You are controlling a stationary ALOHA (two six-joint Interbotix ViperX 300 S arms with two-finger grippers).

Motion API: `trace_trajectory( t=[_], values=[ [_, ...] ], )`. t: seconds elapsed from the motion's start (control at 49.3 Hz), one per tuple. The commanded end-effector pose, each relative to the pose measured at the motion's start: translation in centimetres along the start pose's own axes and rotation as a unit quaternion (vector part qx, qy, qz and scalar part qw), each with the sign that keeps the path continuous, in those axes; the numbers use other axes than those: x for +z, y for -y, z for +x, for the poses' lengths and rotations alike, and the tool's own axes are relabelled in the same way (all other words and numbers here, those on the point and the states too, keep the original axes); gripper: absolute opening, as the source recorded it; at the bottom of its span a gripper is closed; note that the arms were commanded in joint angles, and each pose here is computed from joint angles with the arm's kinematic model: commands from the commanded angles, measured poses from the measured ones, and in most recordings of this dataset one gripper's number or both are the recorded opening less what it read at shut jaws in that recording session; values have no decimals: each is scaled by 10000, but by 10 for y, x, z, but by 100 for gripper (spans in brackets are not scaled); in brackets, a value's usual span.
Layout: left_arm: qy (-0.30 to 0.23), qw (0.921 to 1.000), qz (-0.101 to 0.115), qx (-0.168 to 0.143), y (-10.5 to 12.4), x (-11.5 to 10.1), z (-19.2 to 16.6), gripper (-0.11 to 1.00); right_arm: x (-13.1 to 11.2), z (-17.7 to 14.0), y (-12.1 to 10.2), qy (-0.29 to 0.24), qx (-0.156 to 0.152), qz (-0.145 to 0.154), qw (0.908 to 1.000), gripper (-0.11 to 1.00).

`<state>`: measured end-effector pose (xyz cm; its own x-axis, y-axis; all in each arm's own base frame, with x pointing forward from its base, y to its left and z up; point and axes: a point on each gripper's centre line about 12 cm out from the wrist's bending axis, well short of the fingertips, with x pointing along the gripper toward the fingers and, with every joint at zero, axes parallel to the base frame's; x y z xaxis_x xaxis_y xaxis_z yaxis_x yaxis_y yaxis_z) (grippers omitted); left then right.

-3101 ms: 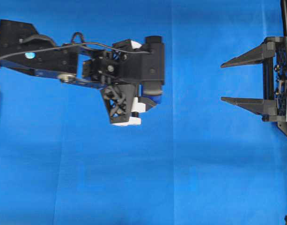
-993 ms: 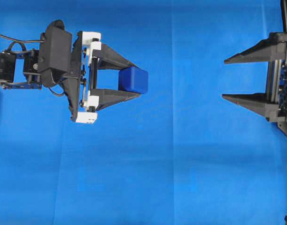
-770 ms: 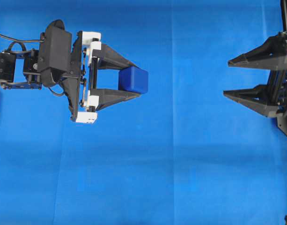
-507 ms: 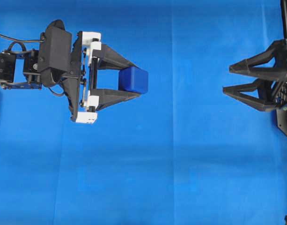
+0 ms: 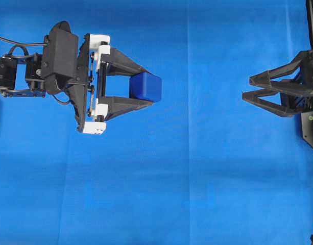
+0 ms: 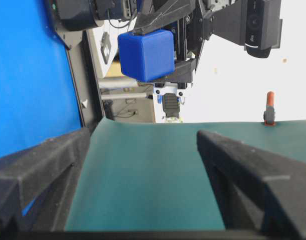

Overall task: Handover the blue block to the right arm after grasping it with the left arm, then place it in the designated position.
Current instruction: 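Open the right gripper and move it toward the held cube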

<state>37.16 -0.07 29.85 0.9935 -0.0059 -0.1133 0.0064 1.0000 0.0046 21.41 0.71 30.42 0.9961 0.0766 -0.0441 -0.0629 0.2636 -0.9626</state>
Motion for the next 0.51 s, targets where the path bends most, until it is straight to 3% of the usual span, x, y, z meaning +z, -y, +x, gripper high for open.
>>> trace_trajectory(
  t=[0.0, 0.486],
  values=[
    [230, 9997, -13, -13, 1, 15, -3, 49, 3, 2, 9, 41, -94, -8, 9999, 95],
    [238, 9997, -20, -11, 1, 15, -3, 49, 2, 2, 9, 33, -98, 7, 9999, 95]
  ],
)
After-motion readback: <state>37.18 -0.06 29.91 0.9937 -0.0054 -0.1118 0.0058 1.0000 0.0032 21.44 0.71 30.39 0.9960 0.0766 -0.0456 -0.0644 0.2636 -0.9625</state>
